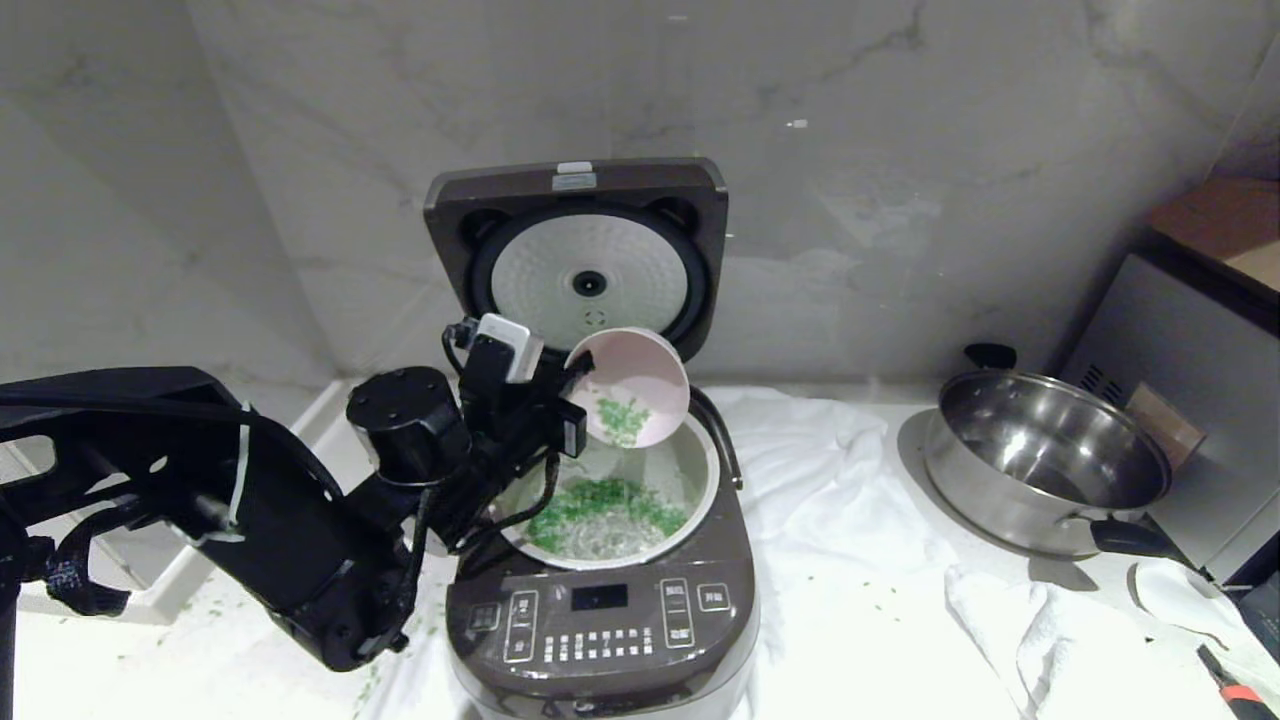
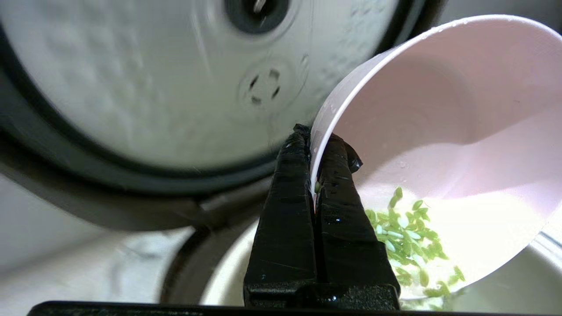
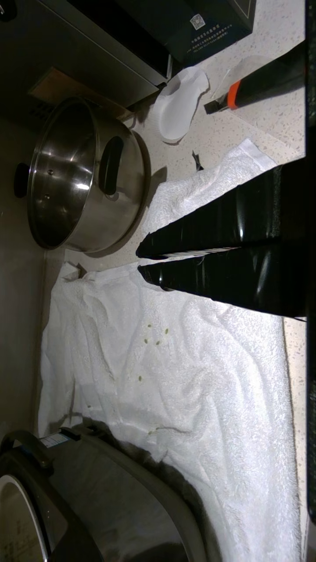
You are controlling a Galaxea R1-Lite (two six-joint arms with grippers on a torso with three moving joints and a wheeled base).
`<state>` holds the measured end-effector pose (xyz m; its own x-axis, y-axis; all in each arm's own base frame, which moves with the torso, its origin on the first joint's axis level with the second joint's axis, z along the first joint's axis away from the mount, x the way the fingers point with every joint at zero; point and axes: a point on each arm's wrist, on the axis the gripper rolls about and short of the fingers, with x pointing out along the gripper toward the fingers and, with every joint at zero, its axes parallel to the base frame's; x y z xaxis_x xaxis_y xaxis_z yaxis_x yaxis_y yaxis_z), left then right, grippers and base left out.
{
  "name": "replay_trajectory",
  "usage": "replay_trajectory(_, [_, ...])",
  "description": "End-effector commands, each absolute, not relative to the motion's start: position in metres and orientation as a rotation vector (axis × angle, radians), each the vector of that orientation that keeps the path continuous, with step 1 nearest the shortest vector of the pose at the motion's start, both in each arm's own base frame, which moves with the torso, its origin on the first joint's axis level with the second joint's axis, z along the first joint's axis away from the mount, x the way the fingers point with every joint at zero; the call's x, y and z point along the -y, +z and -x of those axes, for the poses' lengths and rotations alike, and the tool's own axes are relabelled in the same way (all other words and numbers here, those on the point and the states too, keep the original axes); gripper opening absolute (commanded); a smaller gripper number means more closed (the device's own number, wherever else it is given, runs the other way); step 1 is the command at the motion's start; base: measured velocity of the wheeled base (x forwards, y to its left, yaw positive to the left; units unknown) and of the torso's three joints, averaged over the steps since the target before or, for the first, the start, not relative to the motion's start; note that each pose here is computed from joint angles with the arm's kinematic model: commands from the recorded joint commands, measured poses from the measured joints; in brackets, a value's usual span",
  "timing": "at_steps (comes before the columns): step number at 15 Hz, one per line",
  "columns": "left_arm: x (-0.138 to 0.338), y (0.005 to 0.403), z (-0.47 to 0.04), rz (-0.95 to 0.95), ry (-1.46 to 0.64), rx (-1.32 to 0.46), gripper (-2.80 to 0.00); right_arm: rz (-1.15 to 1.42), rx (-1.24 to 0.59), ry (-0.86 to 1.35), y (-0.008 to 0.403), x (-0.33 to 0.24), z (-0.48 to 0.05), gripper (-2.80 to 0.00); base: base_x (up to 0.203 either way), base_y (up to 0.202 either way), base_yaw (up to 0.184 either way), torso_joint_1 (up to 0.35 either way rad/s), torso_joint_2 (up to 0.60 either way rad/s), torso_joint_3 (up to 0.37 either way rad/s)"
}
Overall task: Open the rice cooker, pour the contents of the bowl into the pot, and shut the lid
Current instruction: Pour the water from the bowl into the rice cooker
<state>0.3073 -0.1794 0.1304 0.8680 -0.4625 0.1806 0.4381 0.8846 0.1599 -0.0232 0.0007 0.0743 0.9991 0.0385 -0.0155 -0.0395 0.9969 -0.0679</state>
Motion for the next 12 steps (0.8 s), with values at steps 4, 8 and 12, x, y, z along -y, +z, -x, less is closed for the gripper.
replay_trajectory(4, [0.1807, 0.1483, -0.2981, -0.15, -0.475, 0.286, -2.8, 0.069, -0.015, 0.04, 0.0743, -0.0007, 0.0231, -2.8, 0.0, 0.0, 0.0, 0.0, 0.0, 0.0])
replay_trajectory(8, [0.1808, 0.1459, -0.2964, -0.212, -0.471, 0.291, -2.8, 0.069, -0.015, 0.04, 0.0743, -0.0007, 0.0231, -2.8, 0.0, 0.0, 0.0, 0.0, 0.0, 0.0])
replay_trajectory(12, [0.1805, 0.1517, -0.2937, -0.22, -0.471, 0.311, -2.8, 0.069, -0.015, 0.04, 0.0743, -0.0007, 0.0231, -2.8, 0.0, 0.0, 0.0, 0.0, 0.0, 0.0])
